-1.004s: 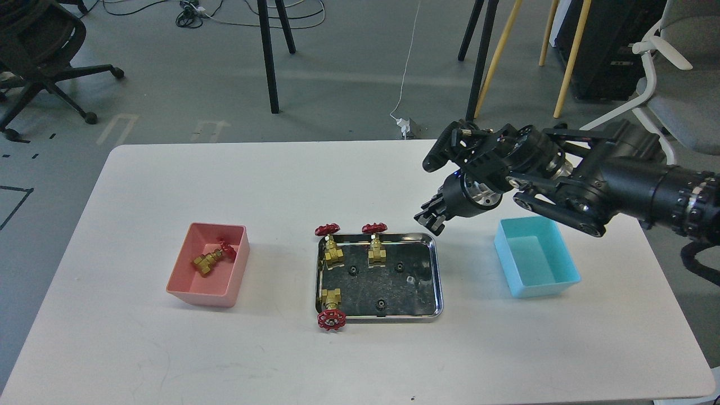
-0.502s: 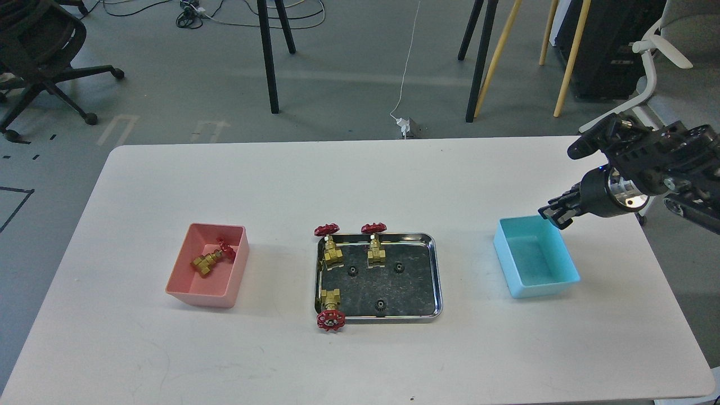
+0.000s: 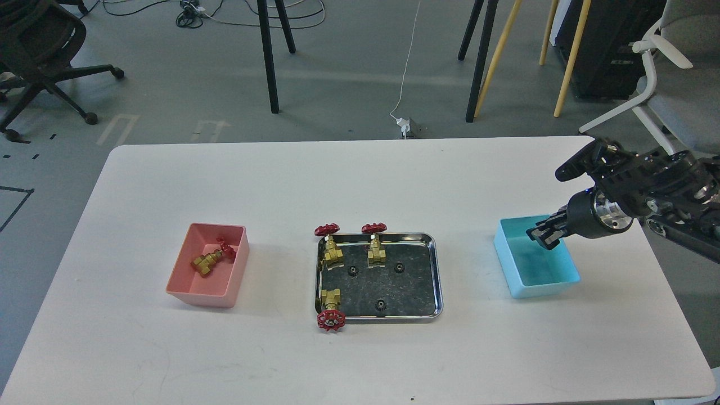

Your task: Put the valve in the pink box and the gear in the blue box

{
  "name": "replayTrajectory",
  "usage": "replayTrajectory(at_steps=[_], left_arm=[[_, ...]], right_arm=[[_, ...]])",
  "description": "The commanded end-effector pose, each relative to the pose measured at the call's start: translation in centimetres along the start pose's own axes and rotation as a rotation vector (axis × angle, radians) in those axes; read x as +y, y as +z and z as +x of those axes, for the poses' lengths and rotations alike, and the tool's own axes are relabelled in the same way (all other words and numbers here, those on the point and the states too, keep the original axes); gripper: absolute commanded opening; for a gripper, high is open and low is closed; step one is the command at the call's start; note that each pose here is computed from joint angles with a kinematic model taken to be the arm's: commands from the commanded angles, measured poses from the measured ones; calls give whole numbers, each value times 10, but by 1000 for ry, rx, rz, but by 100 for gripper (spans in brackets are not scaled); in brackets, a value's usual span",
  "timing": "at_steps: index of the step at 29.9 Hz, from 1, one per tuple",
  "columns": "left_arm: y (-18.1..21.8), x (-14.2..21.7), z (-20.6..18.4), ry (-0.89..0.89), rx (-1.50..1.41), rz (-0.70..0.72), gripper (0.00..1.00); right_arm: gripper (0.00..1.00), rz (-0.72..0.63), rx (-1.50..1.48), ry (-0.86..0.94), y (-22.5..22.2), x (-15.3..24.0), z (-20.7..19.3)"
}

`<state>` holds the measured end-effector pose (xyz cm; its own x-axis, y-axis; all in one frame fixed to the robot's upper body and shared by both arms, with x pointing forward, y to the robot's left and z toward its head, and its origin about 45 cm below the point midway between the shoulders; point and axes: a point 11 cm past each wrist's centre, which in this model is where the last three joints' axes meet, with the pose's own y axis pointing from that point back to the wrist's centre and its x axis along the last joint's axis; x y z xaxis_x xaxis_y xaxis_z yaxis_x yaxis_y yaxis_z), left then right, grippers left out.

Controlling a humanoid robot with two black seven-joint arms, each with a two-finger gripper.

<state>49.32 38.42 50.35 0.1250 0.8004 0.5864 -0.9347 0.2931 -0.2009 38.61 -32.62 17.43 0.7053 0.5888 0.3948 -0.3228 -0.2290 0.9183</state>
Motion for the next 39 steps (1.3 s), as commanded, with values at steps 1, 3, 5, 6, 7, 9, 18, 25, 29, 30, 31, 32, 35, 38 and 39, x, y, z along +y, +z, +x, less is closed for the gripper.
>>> replayTrajectory(at_steps=[1,3,5,6,7,9,18,25,29,30,31,32,35,38,39], left_arm=[[-5,-13,-38,-91,-52,9,98],[-2,-24,-67,-153,-94,-5,98],[1,-33,-94,-208,-123,-20,98],[2,-36,-103,-227,-133,-25,98],[2,-38,-111,-244,-145,-29,98],[4,-41,-121,-262,-163,-35,98],[9,-45,-137,-286,-158,-50,99],[10,-46,-137,-283,-161,-50,99],[16,-47,-135,-278,-153,-63,99],[19,-47,-135,-276,-151,-71,99],[20,-48,-135,-278,-151,-77,99],[23,-48,-137,-282,-150,-86,99],[30,-47,-142,-300,-153,-100,99],[27,-48,-145,-309,-157,-65,99],[25,-48,-146,-310,-159,-43,99]], right_arm=[[9,10,3,-15,-4,-5,-6],[11,16,-1,-23,-6,-8,-10],[13,24,-2,-29,-9,-11,-13],[15,29,-3,-32,-10,-13,-14],[19,31,-3,-33,-11,-14,-15],[27,33,-6,-32,-12,-15,-15],[72,40,-47,34,-11,-11,-1],[78,45,-78,124,-8,3,25],[82,40,-139,252,5,28,58],[85,36,-176,307,12,38,70],[87,32,-217,364,20,49,80],[91,37,-264,434,27,62,92],[94,50,-394,604,52,101,112],[93,54,-535,739,80,127,120],[93,48,-585,770,91,133,117]])
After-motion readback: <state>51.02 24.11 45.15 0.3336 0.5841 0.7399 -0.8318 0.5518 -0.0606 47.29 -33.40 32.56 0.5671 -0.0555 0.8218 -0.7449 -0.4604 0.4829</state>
